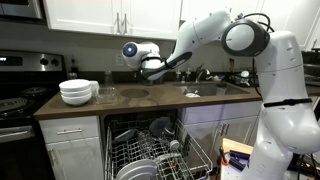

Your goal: Pick up the white plate from the counter and place it inside the dishwasher

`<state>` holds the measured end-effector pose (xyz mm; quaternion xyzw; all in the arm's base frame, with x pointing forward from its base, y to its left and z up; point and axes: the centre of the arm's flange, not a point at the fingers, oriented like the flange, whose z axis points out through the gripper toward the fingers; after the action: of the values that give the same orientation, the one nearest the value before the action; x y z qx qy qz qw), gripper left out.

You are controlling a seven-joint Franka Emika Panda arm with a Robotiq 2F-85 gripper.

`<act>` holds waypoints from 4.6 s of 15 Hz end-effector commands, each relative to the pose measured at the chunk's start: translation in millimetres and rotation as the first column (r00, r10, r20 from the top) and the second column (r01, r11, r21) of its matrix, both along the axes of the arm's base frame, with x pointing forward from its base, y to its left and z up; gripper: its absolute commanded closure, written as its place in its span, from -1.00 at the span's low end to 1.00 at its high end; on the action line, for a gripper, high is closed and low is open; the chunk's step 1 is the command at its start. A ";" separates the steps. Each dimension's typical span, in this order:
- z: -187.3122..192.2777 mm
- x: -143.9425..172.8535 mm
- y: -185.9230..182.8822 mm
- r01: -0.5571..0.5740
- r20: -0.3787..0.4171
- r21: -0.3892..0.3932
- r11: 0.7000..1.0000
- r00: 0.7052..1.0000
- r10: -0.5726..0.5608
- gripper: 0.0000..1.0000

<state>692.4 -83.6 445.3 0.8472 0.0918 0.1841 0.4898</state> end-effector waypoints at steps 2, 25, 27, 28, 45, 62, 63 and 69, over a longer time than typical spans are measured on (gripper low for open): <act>44.0 -16.2 -15.2 0.133 0.140 -0.031 0.991 0.982 -0.127 0.90; 2.4 -60.0 85.8 -0.081 -0.036 0.177 0.981 0.995 0.089 0.90; -2.6 -67.5 96.5 -0.115 -0.059 0.195 0.974 0.990 0.128 0.90; -4.0 -71.3 102.4 -0.130 -0.068 0.205 0.970 0.987 0.146 0.90; -5.2 -142.5 188.3 -0.341 -0.129 0.402 0.850 0.898 0.421 0.89; 6.4 -156.9 188.4 -0.350 -0.112 0.402 0.846 0.898 0.425 0.90; 5.1 -156.8 188.8 -0.349 -0.115 0.415 0.840 0.896 0.429 0.90; -6.3 -166.6 200.9 -0.346 -0.127 0.468 0.813 0.885 0.449 0.90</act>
<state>533.9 110.0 432.6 0.9132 0.2676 0.1914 0.2405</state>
